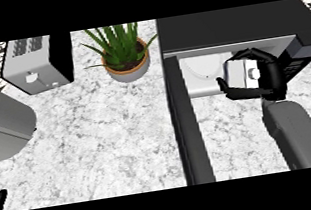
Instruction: Pick up the milk, place it into the microwave and close the microwave
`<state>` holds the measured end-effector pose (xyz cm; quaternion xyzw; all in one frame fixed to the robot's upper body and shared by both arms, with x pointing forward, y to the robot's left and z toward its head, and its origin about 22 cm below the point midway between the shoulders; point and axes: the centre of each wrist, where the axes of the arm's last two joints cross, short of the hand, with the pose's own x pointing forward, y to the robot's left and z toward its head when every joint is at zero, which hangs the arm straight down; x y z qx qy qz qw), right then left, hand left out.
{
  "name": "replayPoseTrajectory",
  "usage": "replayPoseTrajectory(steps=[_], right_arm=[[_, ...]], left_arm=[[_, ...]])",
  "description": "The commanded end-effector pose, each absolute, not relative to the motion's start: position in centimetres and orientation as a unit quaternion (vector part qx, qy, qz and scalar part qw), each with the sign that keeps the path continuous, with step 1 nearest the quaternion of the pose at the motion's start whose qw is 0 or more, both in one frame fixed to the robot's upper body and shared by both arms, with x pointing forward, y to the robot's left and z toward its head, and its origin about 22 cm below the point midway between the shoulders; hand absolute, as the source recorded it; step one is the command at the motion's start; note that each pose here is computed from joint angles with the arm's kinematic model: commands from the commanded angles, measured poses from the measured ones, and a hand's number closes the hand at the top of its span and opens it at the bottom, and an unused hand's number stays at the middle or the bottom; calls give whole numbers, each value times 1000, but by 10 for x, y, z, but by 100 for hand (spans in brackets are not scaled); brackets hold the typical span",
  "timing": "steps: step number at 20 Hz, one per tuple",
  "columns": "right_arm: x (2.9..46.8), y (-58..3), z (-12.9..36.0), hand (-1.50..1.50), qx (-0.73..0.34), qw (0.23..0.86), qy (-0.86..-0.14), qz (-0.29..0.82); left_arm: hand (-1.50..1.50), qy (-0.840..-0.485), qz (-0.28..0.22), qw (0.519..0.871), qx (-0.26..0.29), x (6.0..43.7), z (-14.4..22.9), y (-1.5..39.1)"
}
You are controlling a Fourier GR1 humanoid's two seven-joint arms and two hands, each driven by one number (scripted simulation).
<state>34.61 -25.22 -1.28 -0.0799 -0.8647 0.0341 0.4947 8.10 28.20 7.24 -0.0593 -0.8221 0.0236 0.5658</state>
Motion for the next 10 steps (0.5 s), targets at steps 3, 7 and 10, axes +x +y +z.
replayPoseTrajectory(steps=[3,7,10], right_arm=[[394,-238,30,150,-149,505,-845,94],[388,-246,20,150,-172,505,-840,96],[390,-251,26,150,-186,502,-843,53]], left_arm=[[-150,-827,13,557,-77,88,75,277],[-150,-832,3,549,-83,97,79,273],[-150,-822,-3,564,-84,95,72,276]])
